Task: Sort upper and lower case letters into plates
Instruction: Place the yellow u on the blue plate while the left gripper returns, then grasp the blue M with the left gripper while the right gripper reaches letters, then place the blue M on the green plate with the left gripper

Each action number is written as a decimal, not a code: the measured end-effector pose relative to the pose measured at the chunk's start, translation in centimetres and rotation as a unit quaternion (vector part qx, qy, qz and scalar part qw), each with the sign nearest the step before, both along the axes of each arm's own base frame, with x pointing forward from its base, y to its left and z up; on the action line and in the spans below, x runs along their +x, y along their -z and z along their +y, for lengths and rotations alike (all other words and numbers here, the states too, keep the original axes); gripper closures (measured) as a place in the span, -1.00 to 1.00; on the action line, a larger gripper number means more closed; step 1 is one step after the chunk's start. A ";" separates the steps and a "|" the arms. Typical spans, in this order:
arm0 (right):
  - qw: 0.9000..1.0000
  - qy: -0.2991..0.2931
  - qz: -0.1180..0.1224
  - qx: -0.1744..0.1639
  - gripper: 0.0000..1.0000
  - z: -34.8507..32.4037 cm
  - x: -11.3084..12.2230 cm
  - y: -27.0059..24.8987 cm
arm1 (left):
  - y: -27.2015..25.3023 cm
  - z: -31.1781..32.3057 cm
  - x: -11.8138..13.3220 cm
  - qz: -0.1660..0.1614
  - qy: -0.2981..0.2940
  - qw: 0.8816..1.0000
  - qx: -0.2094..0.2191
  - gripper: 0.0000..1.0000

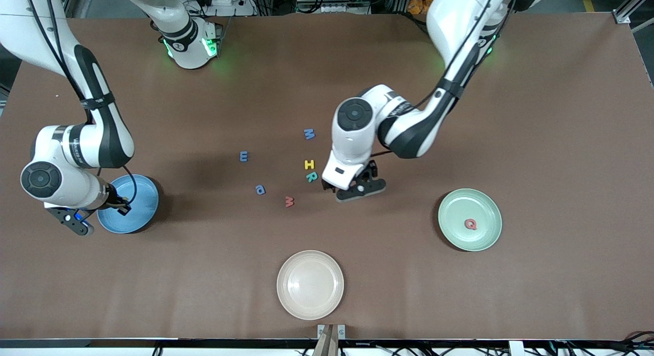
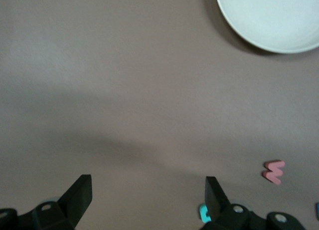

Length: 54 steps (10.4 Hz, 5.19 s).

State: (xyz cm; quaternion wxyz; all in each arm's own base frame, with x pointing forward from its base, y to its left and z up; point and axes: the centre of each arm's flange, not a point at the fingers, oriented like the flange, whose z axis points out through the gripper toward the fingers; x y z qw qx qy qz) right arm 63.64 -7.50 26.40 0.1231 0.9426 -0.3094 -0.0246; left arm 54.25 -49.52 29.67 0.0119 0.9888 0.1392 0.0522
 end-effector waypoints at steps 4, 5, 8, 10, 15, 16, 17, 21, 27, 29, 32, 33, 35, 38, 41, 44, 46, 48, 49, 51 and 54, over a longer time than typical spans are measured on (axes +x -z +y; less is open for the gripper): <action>1.000 -0.005 0.020 -0.002 -0.29 1.9 -0.2 1.0 | 4.5 -3.9 -3.3 0.007 -0.007 1.000 -0.008 -1.00; 1.000 -0.005 0.020 0.000 -0.56 3.5 -0.1 0.9 | 5.6 -4.6 -4.1 0.011 -0.010 1.000 -0.008 -1.00; 1.000 0.023 0.002 0.007 -1.00 9.1 0.1 0.6 | 7.6 -6.3 -5.8 0.011 -0.007 1.000 -0.017 -1.00; 0.999 0.036 -0.005 0.016 -1.00 12.4 -0.1 0.5 | 8.7 -7.6 -7.4 0.013 -0.004 1.000 -0.019 -1.00; 0.994 0.095 -0.030 0.039 -1.00 18.1 0.3 0.6 | 9.1 -10.9 -12.1 0.020 0.008 1.000 -0.013 -1.00; 0.994 0.096 -0.031 0.041 -1.00 18.6 0.4 0.7 | 9.5 -11.4 -13.4 0.026 0.006 1.000 -0.003 -1.00; 0.994 0.097 -0.032 0.043 -1.00 18.8 0.6 0.8 | 10.2 -11.6 -14.5 0.032 0.002 0.999 0.007 -1.00; 0.989 0.126 -0.032 0.066 -1.00 19.5 1.0 0.4 | 12.4 -11.2 -16.9 0.052 -0.010 0.998 0.027 -1.00; 0.971 0.214 -0.060 0.086 -1.00 25.8 2.7 0.5 | 11.5 -11.6 -19.1 0.060 -0.027 0.998 0.024 -0.73; 0.969 0.224 -0.062 0.087 -1.00 27.7 2.2 0.5 | 11.5 -11.7 -19.7 0.063 -0.031 0.997 0.025 -0.61; 0.962 0.248 -0.062 0.096 -1.00 30.4 1.3 0.5 | 11.9 -11.3 -19.7 0.065 -0.033 0.997 0.029 -0.50; 0.959 0.253 -0.060 0.109 -1.00 31.1 1.0 0.9 | 12.1 -11.1 -19.6 0.066 -0.034 0.997 0.030 -0.50; 0.958 0.252 -0.054 0.122 -1.00 32.3 0.3 1.4 | 12.3 -11.0 -19.8 0.066 -0.033 0.997 0.028 -0.44; 0.957 0.254 -0.054 0.127 -1.00 32.6 0.2 1.2 | 12.6 -11.0 -19.9 0.065 -0.032 0.997 0.022 -0.22; 0.957 0.252 -0.052 0.132 -1.00 32.8 0.1 1.1 | 12.3 -11.2 -19.8 0.060 -0.032 0.998 0.011 0.32; 0.962 0.235 -0.035 0.136 -1.00 33.2 -0.6 2.2 | 9.5 -9.6 -16.4 0.045 -0.061 0.997 -0.005 0.32; 0.965 0.225 -0.021 0.135 -1.00 33.9 -2.0 3.6 | 3.1 -4.0 -9.8 0.016 -0.093 0.995 -0.025 0.32; 0.967 0.211 -0.022 0.141 -1.00 35.1 -3.6 5.1 | -1.3 3.9 -3.4 -0.004 -0.114 0.993 -0.029 0.32; 0.970 0.200 -0.022 0.139 -1.00 35.6 -4.3 6.2 | -1.7 7.3 -1.0 -0.005 -0.111 0.993 -0.024 0.32; 0.976 0.177 -0.018 0.122 -1.00 36.2 -5.6 8.3 | -1.3 14.0 3.2 -0.001 -0.101 0.995 -0.014 0.32; 0.983 0.154 -0.024 0.096 -1.00 36.5 -7.0 9.7 | -0.6 24.6 8.2 0.004 -0.060 0.998 0.002 0.32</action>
